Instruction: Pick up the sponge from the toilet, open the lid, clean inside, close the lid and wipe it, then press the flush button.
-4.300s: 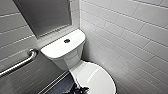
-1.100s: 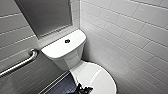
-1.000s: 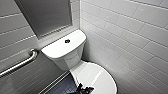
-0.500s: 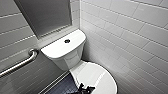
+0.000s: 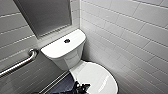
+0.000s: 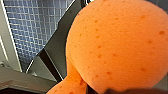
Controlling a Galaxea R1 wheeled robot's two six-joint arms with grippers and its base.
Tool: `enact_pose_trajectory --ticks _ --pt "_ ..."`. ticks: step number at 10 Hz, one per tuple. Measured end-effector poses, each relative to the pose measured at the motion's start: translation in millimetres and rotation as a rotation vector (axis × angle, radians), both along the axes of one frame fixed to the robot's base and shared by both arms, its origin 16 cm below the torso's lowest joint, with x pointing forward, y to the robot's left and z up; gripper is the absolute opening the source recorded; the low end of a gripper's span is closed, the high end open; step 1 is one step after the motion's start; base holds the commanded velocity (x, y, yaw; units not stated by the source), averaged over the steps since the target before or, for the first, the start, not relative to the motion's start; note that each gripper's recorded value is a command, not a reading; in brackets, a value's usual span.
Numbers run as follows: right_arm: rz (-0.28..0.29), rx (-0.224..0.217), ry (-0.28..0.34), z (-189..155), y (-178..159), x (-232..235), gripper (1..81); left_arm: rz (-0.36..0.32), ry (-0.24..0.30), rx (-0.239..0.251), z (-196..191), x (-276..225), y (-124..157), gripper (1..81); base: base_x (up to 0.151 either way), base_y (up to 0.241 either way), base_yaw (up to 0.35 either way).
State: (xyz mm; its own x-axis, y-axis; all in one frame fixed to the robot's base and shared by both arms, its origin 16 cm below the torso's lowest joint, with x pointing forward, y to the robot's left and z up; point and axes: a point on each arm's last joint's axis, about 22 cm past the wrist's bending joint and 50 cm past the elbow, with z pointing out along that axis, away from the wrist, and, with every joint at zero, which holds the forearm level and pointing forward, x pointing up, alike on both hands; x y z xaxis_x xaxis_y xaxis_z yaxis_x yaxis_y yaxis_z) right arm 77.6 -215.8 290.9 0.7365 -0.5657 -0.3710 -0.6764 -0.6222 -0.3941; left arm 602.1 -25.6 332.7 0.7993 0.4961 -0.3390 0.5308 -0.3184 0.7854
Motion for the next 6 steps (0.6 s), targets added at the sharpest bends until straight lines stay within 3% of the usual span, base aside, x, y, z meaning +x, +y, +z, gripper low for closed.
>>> enact_pose_trajectory --ticks 6 --pt "0.003 0.002 -0.001 -5.8 8.1 1.2 1.0 0.000 -0.012 -0.068 38.2 5.2 8.0 81.1 0.000 0.000 0.000"
